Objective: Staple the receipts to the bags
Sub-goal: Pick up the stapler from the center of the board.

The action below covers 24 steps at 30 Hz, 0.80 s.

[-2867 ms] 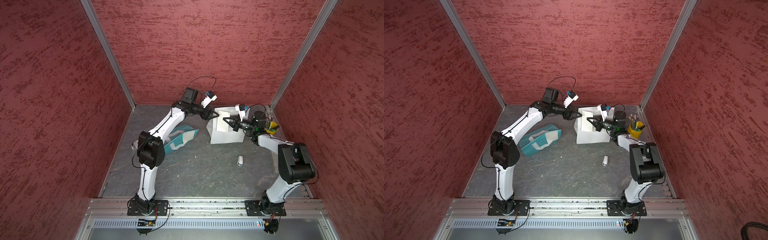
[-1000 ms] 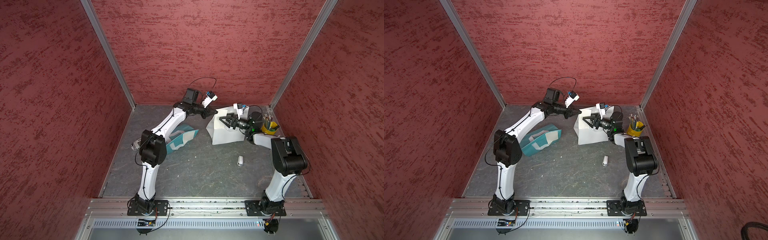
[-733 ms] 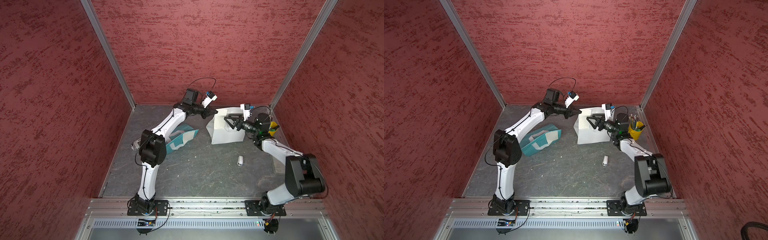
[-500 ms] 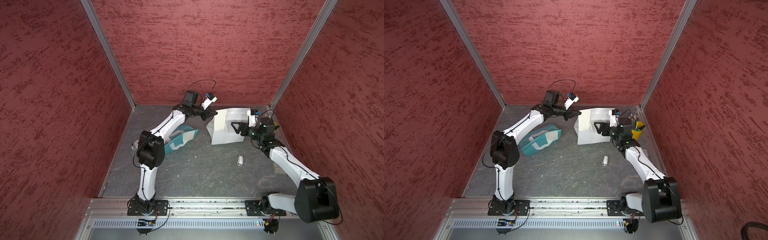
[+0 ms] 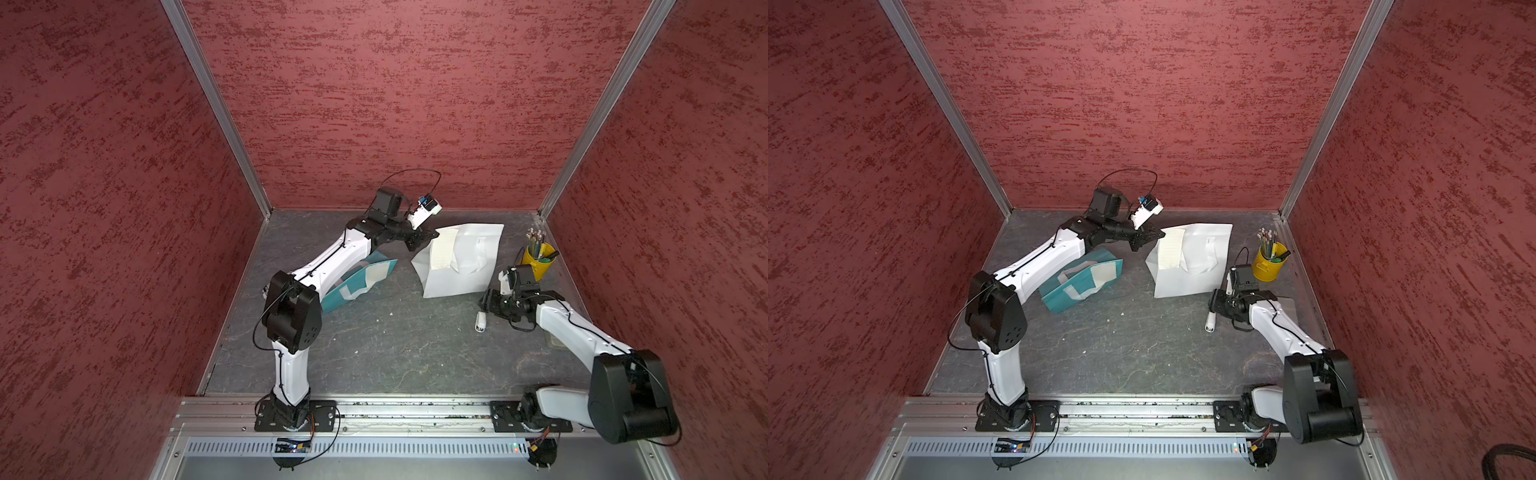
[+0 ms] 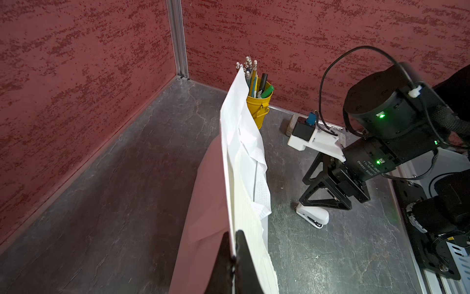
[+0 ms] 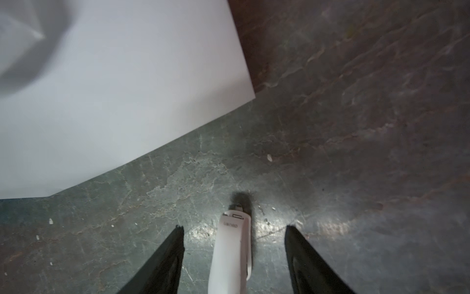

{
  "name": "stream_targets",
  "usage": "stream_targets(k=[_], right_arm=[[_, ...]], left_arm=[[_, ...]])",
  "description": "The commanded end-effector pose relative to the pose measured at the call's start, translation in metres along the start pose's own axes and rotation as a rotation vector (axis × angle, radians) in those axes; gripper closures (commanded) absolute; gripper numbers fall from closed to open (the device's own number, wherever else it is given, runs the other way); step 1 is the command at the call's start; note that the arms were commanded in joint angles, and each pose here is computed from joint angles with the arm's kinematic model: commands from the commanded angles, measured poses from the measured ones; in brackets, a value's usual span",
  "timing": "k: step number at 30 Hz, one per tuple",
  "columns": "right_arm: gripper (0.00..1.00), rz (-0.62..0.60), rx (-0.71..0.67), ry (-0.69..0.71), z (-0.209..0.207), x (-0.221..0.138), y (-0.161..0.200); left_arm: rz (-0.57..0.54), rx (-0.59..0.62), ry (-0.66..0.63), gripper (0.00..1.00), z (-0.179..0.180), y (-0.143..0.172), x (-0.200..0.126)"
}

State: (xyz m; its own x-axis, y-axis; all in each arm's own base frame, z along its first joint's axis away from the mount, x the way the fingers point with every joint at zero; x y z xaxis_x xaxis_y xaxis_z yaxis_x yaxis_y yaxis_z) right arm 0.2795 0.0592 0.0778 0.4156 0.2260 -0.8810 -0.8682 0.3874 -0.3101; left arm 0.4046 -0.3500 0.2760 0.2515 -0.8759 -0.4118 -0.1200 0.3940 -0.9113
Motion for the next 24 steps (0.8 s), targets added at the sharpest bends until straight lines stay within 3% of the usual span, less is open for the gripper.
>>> stream_targets(k=[1, 6, 12, 18, 24], right_arm=[[0.37, 0.032, -0.003, 0.032, -0.004, 0.005, 0.01], [0.38, 0.089, -0.037, 0.024, 0.005, 0.015, 0.021], [0.43, 0.128, -0.079, 0.116, -0.001, 0.023, 0.027], [0.55, 0.108, -0.089, 0.127, 0.003, 0.026, 0.02], [0.54, 0.083, -0.113, 0.161, 0.006, 0.027, 0.008]], left_arm=[[-0.045, 0.065, -0.019, 1.0, -0.005, -0.019, -0.012], [-0.031, 0.074, -0.024, 1.0, -0.006, -0.014, -0.012], [-0.03, 0.077, -0.032, 1.0, -0.006, -0.011, -0.016], [-0.029, 0.078, -0.032, 1.0, -0.008, -0.009, -0.017], [-0.025, 0.079, -0.033, 1.0, -0.008, -0.008, -0.018]])
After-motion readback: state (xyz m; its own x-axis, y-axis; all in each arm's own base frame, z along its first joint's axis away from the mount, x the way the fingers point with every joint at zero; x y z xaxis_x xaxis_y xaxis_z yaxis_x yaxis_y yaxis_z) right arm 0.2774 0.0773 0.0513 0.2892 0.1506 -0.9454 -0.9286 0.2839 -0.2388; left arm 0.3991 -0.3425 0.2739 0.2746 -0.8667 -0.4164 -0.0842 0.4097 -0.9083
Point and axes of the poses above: each gripper's point midway between its finger pads, its own x axis out along the fingers, its own z axis along the line the jaws close on, y = z × x, the point moved 2 cm from there along -x, back along the fingers, and after that the axes turned 5 degrees about x, right-handed, at the moved point
